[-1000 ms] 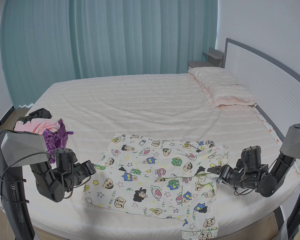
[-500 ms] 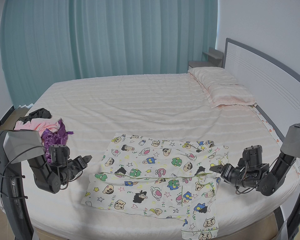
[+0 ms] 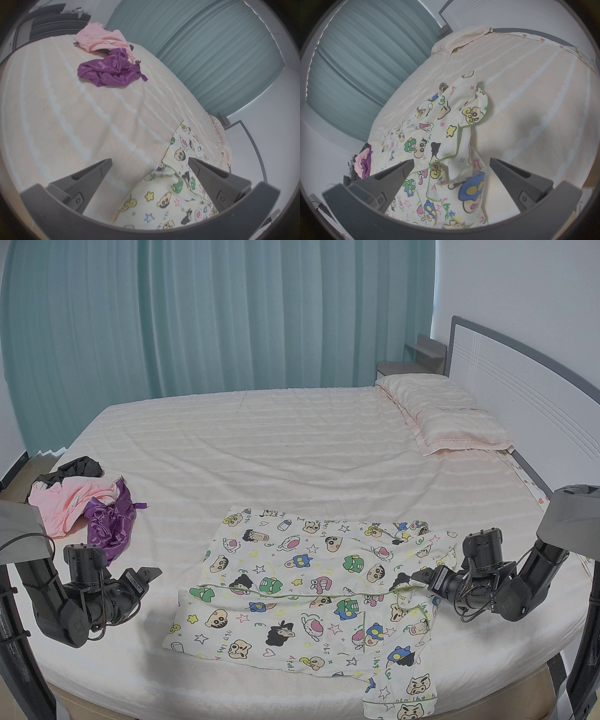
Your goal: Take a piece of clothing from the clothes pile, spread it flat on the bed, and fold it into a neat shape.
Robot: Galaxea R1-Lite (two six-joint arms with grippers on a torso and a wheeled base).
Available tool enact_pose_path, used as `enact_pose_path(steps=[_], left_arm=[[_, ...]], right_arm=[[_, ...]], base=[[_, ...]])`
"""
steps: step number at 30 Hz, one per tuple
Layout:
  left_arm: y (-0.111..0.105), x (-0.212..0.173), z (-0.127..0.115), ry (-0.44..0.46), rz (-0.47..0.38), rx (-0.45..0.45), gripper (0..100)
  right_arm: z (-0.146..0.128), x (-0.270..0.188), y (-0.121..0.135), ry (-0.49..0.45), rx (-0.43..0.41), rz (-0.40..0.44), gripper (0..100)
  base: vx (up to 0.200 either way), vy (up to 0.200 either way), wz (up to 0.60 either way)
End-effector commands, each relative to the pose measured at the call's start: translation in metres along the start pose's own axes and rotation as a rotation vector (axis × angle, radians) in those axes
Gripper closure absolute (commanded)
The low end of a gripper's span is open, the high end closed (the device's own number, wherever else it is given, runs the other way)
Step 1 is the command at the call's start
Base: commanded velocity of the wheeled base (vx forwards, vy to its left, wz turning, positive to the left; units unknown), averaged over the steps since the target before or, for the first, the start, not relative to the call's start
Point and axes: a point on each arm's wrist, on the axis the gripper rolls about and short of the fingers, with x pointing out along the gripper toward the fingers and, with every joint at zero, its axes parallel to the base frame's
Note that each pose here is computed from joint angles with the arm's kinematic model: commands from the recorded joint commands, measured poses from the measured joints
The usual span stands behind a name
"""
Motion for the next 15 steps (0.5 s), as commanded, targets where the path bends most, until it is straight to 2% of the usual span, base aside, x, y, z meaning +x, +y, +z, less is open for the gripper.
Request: enact_pose_path(steps=[1, 2, 8, 12, 15], left_arm=[[0.002, -0.012, -0.002, -0.001, 0.003, -0.019, 0], [0.002, -0.012, -0.002, -0.001, 0.003, -0.021, 0], [0.003, -0.013, -0.003, 0.003, 0.009, -0.021, 0], [0.003, -0.013, -0.003, 0.003, 0.009, -0.021, 0], [0.003, -0.013, -0.003, 0.003, 0.011, -0.022, 0]], right_arm=[[-0.014, 0.016, 0.016, 0.029, -0.052, 0.007, 0], [-0.014, 0.016, 0.018, 0.025, -0.056, 0.009, 100], [-0.019, 0.017, 0.016, 0.023, -0.103, -0.046, 100], [-0.024, 0.012, 0.021, 0.017, -0.14, -0.043, 100], [-0.035, 0.006, 0.037, 0.024, -0.183, -0.01, 100]], base=[[0.0, 0.0, 0.0], [0.0, 0.0, 0.0], [0.0, 0.0, 0.0], [0.0, 0.0, 0.0], [0.0, 0.0, 0.0]])
